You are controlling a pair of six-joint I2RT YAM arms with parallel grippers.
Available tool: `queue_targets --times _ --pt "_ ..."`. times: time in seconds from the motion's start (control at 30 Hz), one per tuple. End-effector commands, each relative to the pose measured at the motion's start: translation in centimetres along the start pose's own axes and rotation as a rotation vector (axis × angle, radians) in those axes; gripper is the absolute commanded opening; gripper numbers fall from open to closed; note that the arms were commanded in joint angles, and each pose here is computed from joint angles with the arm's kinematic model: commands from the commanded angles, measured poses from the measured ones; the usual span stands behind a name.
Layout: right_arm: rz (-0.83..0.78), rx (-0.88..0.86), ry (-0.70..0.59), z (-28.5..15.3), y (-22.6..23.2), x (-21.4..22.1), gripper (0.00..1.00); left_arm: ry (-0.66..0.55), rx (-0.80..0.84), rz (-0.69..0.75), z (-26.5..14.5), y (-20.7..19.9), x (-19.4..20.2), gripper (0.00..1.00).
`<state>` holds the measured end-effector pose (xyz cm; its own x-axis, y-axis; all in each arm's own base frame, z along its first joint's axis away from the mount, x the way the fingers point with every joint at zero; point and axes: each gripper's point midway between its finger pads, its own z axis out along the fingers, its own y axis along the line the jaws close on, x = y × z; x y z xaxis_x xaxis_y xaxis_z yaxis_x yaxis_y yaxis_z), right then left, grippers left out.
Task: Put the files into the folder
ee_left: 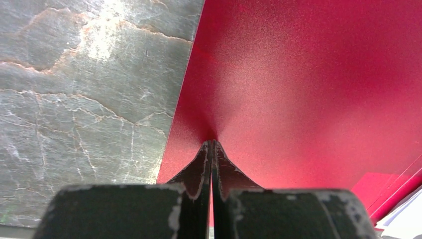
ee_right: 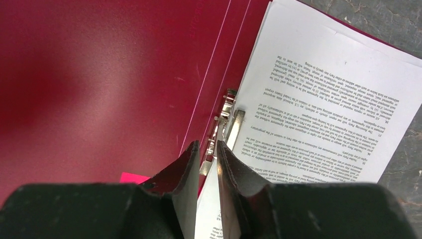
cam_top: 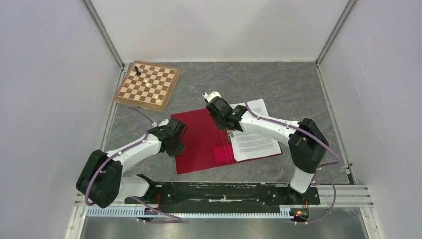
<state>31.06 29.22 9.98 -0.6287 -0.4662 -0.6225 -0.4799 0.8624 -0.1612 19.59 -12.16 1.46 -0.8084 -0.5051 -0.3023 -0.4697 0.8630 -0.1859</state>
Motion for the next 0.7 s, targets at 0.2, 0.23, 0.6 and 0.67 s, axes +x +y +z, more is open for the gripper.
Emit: queue_targets --times 0.2,0.23,0.6,0.67 --pt "-0.031 0.024 -0.016 -0.2 -0.1 -1.1 0.22 -0.027 -0.090 -0.069 0.8 0.6 -0.5 0.02" --pt "-0.035 0.026 -0.014 -0.2 -0.2 -1.1 0.22 -0.022 -0.092 -0.074 0.9 0.6 -0.4 0.02" --pt "-0.066 0.012 0.014 0.0 0.0 0.1 0.21 -0.015 -0.106 -0.099 1.3 0.9 -0.1 0.02" --pt "-0.067 0.014 0.015 0.0 0.0 0.2 0.20 -0.014 -0.108 -0.100 1.3 1.0 0.0 0.02"
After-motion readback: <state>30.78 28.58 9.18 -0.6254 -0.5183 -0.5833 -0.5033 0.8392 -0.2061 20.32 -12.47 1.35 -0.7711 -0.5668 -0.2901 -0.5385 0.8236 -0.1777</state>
